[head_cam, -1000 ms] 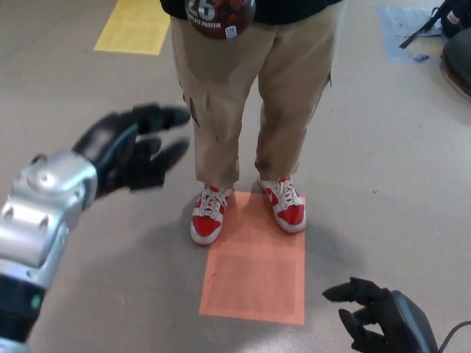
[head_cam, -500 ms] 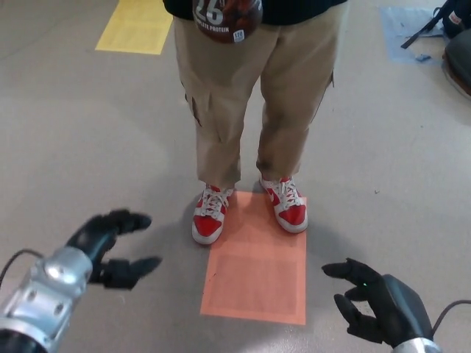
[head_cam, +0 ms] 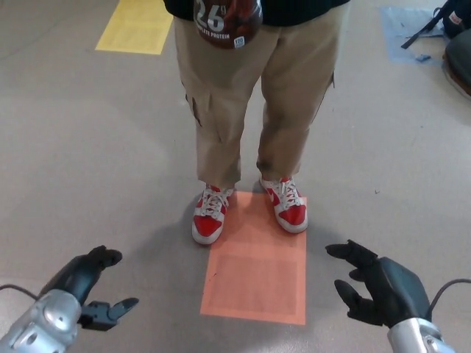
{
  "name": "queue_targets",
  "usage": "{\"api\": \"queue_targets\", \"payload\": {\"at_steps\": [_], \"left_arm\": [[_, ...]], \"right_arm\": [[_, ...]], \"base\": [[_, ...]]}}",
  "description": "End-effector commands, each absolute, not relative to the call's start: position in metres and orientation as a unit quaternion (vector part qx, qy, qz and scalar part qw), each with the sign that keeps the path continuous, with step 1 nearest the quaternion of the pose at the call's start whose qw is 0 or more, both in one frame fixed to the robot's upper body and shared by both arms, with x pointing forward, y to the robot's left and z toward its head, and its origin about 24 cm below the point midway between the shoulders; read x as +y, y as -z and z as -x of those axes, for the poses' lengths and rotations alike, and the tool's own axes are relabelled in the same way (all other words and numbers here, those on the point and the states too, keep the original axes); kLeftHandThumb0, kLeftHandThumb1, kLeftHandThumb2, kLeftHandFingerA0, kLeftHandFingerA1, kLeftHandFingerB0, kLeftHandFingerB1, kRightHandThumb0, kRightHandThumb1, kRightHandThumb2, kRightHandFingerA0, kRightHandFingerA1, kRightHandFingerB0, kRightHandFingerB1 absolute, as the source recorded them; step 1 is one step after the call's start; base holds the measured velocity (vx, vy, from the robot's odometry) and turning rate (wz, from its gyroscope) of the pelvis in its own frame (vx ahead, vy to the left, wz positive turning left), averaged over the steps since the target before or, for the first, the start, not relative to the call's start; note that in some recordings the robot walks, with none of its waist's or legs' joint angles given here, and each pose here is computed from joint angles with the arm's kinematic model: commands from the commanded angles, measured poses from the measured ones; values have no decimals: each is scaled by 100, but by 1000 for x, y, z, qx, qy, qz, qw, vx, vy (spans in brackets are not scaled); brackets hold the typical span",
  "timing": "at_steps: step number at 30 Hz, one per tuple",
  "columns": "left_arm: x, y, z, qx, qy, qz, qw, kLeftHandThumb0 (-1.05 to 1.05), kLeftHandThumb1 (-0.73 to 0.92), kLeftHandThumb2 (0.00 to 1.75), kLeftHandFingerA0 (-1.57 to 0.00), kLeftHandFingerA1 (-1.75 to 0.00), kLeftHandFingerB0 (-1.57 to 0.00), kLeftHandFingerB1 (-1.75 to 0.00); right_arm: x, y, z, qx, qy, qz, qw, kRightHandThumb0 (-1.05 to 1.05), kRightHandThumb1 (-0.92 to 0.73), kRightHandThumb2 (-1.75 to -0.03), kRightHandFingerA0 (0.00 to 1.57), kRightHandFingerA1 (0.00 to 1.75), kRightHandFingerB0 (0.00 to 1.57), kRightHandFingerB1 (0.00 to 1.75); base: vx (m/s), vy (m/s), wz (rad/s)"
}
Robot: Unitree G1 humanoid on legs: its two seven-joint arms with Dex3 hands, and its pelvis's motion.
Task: The robot recieved a bottle of protein shake from a person using its left hand and then shake the protein up and down 2 two times and hand it back to the person
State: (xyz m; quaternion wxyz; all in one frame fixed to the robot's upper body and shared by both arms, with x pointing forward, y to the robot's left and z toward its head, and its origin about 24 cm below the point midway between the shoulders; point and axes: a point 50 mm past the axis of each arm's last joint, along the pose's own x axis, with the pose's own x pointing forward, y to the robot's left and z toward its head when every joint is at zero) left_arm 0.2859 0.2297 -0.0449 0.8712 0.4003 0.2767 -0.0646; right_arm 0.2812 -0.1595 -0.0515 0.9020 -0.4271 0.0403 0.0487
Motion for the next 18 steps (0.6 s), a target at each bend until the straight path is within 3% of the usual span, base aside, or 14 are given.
{"api": "queue_targets", "payload": {"at_steps": [1,14,18], "left_arm": [[233,29,-290,101,59,-470,875,-44,53,68,-28,-42,-9,-34],[239,21,-298,87,41,-464,881,-43,52,68,-27,-41,-10,-34],[239,22,-295,74,46,-479,874,-45,52,70,-32,-43,-13,-36]], "right_arm": [[-180,46,-294,86,4,465,881,-28,-75,-71,59,42,37,38],[-174,37,-305,81,11,445,892,-23,-68,-75,60,42,34,36],[-176,37,-305,85,1,440,894,-26,-76,-68,59,40,33,35]], "base": [[0,0,0],[0,0,0],[0,0,0]]}}
